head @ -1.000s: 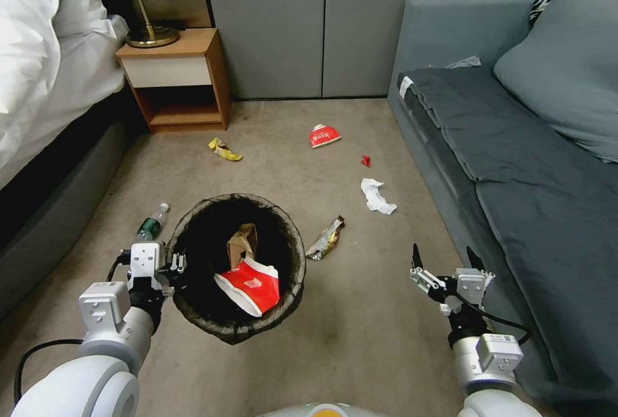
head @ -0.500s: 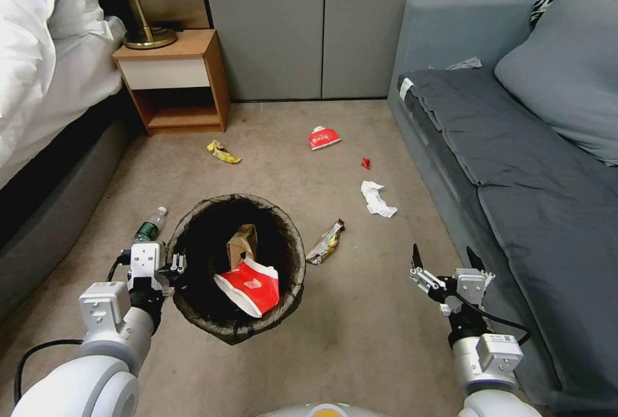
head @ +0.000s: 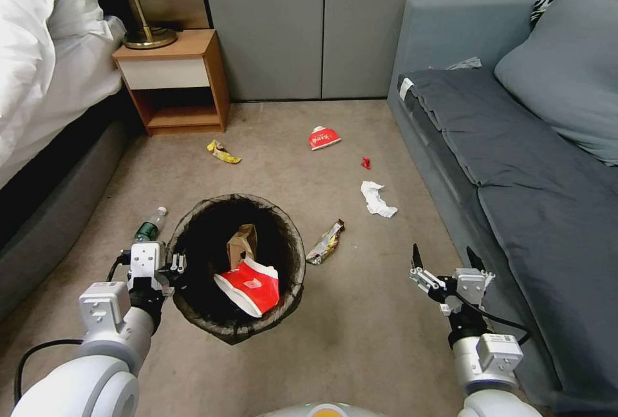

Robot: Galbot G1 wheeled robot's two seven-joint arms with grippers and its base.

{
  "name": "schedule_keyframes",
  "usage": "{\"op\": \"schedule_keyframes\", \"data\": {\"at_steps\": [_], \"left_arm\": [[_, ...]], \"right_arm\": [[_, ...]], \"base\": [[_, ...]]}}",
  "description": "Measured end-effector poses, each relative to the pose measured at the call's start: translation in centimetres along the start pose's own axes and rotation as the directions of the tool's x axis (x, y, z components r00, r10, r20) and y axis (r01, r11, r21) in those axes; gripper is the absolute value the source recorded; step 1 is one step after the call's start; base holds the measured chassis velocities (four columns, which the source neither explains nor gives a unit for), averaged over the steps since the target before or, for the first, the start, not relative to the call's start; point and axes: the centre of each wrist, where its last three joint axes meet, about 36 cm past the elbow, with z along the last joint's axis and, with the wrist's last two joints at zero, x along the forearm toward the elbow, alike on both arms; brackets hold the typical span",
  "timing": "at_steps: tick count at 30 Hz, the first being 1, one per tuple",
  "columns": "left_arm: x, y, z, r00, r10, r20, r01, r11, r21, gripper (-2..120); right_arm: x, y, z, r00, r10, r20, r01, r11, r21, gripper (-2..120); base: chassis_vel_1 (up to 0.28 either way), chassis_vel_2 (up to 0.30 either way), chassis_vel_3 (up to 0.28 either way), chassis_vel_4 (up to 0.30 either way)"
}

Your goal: Pick up the trash bin, then pick up the garbage from the floor and place it into the trash bin.

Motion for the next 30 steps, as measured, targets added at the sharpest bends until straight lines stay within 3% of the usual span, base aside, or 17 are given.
{"op": "schedule_keyframes", "data": {"at_steps": [21, 30], "left_arm": [[0.00, 0.00, 0.00, 1.000, 0.000, 0.000, 0.000, 1.000, 0.000, 1], [0.00, 0.00, 0.00, 1.000, 0.000, 0.000, 0.000, 1.000, 0.000, 1]], "right_arm": [[0.00, 0.00, 0.00, 1.000, 0.000, 0.000, 0.000, 1.000, 0.000, 100], [0.00, 0.00, 0.00, 1.000, 0.000, 0.000, 0.000, 1.000, 0.000, 100]], "base": [[-0.002, 0.001, 0.001, -0.003], [-0.121, 0.116, 0.131, -0.114]]}}
